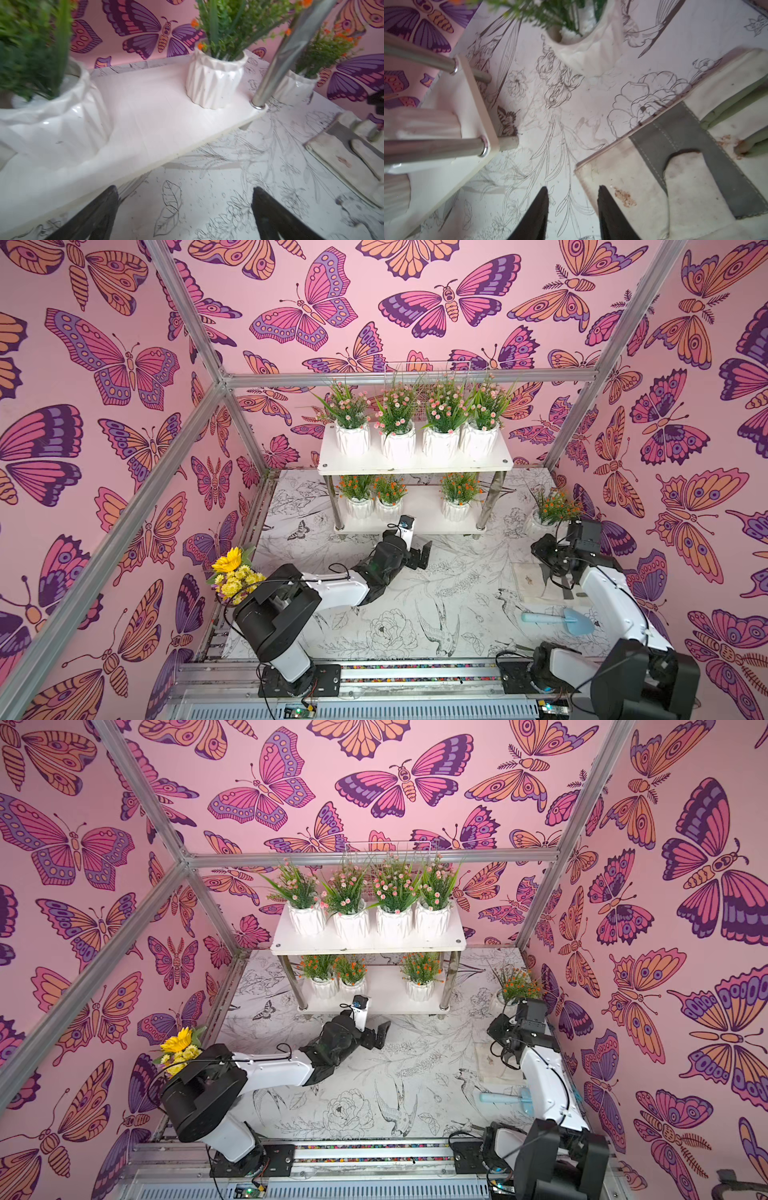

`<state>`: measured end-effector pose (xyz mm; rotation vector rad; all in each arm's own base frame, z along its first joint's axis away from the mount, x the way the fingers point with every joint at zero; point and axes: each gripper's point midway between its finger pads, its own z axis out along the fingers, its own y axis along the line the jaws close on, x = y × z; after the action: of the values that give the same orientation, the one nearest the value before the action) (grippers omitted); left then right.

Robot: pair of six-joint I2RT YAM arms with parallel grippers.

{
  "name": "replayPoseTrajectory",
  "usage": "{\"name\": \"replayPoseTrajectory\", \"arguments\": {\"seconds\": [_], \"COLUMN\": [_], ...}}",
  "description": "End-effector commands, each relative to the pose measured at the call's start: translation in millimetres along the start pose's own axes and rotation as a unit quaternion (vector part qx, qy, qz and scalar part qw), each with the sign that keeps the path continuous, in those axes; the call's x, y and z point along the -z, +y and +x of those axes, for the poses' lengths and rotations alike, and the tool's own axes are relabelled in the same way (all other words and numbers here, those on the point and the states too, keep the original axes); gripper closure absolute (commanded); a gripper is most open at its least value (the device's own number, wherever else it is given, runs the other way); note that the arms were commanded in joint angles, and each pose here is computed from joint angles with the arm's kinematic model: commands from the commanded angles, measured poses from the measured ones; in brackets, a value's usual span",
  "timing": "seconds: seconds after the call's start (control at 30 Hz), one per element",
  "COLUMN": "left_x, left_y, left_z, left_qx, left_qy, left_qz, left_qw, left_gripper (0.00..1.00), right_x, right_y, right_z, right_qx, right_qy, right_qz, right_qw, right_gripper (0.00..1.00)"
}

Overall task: Place the baby's breath potted plants on the rack by color
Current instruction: Pick up the baby's breath potted plant from the center of the board.

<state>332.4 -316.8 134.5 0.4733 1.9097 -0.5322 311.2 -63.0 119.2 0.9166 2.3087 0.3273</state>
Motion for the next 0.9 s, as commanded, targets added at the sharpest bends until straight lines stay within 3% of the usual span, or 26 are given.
{"name": "replayPoseTrajectory", "arguments": {"seconds": [0.0, 0.33, 0.87], "left_x": [11.5, 23.6, 21.7], "left_y": [-24.7, -44.5, -55.2], "left_z": [11.3, 25.1, 28.5], "left_qx": [0.004, 0.020, 0.019], "left_qy": [0.030, 0.050, 0.054], "left_qz": [0.058, 0.094, 0.108], "left_qw": [0.998, 0.994, 0.993], "left_gripper": [0.00, 0.00, 0.00], "right_x": [-1.0, -21.5, -51.1], "right_y": [2.8, -18.5, -16.4], "right_z": [-30.9, -73.9, -96.2], "right_qx": [-0.028, -0.094, -0.108], "right_qy": [-0.027, -0.018, 0.003], "right_qz": [-0.025, -0.030, -0.044], "right_qw": [0.999, 0.995, 0.993], "right_gripper": [0.56, 0.57, 0.73]}}
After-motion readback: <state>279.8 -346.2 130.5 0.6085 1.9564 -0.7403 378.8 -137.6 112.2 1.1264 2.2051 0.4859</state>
